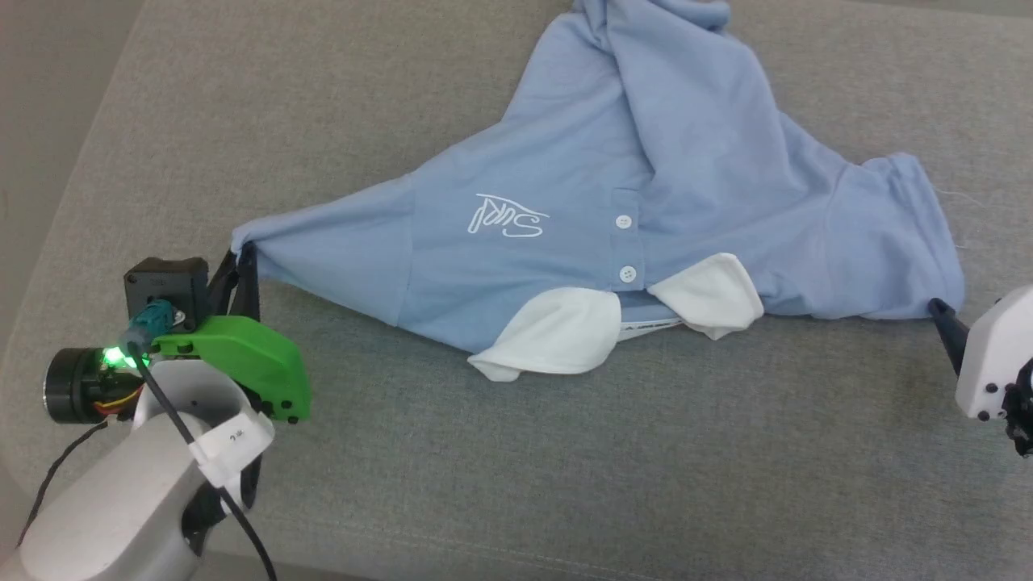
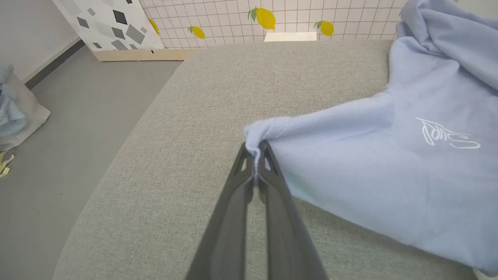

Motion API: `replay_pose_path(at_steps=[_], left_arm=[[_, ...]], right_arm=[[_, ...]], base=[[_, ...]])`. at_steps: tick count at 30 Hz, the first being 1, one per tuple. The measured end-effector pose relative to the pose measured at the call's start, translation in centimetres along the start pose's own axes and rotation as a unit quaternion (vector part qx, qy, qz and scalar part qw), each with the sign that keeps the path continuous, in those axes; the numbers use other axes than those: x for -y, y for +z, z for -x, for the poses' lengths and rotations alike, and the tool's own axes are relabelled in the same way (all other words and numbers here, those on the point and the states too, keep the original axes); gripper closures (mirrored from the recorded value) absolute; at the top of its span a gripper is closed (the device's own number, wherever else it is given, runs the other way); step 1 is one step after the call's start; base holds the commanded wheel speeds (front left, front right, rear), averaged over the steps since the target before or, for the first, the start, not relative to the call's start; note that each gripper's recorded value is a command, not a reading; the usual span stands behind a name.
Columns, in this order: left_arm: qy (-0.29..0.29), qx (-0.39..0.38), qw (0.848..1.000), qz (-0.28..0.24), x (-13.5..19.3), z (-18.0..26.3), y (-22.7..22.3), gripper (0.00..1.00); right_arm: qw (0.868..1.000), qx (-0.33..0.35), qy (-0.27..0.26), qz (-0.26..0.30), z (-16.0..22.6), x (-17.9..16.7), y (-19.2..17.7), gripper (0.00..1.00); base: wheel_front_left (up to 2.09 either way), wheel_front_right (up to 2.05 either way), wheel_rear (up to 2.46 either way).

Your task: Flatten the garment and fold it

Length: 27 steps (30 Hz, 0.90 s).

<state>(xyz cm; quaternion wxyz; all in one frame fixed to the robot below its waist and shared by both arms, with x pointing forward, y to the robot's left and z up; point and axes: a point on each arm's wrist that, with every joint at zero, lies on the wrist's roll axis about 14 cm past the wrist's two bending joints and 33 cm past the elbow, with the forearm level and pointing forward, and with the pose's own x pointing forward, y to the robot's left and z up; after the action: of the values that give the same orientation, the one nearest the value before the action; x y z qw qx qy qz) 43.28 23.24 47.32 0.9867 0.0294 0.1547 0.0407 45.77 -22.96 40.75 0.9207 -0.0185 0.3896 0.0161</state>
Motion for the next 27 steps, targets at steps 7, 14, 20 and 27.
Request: replay_pose_path(at_steps=[7,14,20,27], left_arm=[[-0.005,-0.013,1.000,0.001,0.3,-0.2,-1.0,1.00],[-0.001,-0.029,1.000,-0.001,0.0,-0.6,-2.2,1.00],[-0.003,-0.026,1.000,-0.004,0.0,-0.7,-2.0,1.00],[-0.016,0.005,1.000,-0.010,0.2,0.0,0.2,1.00]], right_arm=[[0.998,-0.054,0.002,0.015,-2.4,-0.8,-1.9,0.00],[0.995,-0.082,0.019,0.054,-3.5,-1.9,-2.9,0.55],[0.995,-0.061,0.032,0.066,-3.3,-2.4,-2.1,1.00],[0.997,0.013,0.032,0.062,-0.4,-0.6,1.5,1.00]], base=[[0.00,0.00,0.00],[0.00,0.00,0.00],[0.00,0.00,0.00],[0.00,0.00,0.00]])
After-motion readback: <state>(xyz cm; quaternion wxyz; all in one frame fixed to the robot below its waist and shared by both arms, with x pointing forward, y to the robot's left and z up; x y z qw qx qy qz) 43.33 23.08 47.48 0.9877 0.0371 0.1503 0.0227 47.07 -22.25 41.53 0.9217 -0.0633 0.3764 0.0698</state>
